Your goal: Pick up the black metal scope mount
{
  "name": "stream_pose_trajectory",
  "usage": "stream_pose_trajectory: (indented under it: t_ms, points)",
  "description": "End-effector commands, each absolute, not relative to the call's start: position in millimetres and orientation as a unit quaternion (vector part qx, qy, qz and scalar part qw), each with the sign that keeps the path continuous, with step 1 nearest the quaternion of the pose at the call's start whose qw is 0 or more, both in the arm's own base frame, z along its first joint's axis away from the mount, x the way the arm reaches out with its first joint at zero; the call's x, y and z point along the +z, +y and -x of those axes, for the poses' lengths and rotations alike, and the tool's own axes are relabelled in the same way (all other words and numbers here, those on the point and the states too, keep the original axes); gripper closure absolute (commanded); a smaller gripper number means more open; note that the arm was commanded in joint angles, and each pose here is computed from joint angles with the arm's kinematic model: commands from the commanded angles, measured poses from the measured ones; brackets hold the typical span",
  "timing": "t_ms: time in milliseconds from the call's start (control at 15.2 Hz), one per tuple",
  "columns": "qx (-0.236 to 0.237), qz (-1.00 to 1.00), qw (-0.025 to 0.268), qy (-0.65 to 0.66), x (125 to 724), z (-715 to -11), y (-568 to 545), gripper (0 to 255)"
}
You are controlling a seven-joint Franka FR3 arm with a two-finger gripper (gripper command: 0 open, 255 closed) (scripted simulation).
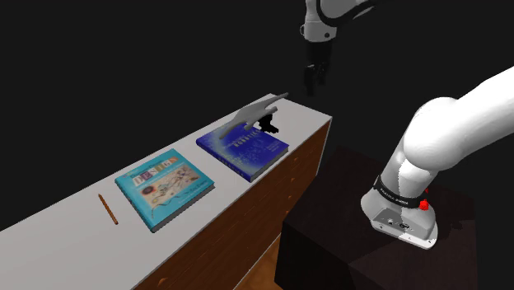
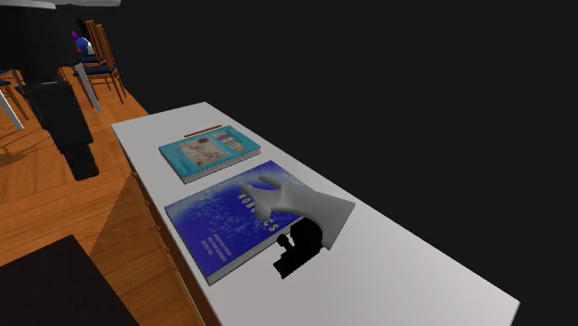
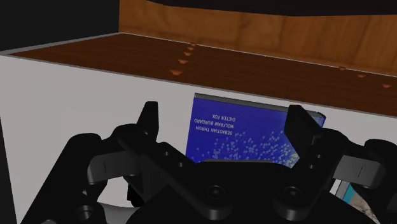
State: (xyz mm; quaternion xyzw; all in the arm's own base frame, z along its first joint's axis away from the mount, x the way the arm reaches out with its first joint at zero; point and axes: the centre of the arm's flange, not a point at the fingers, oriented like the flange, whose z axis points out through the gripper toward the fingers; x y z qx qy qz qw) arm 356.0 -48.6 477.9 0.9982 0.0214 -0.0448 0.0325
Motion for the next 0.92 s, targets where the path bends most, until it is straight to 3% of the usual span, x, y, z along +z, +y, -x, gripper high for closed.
stream_pose_trajectory:
  t_ms: [0,858]
  points:
    - [-0.038,-0.999,0.029,0.018,459,-370,-59,0]
    - [-0.006,-1.0,0.003,-0.001,334,-466,-119,0]
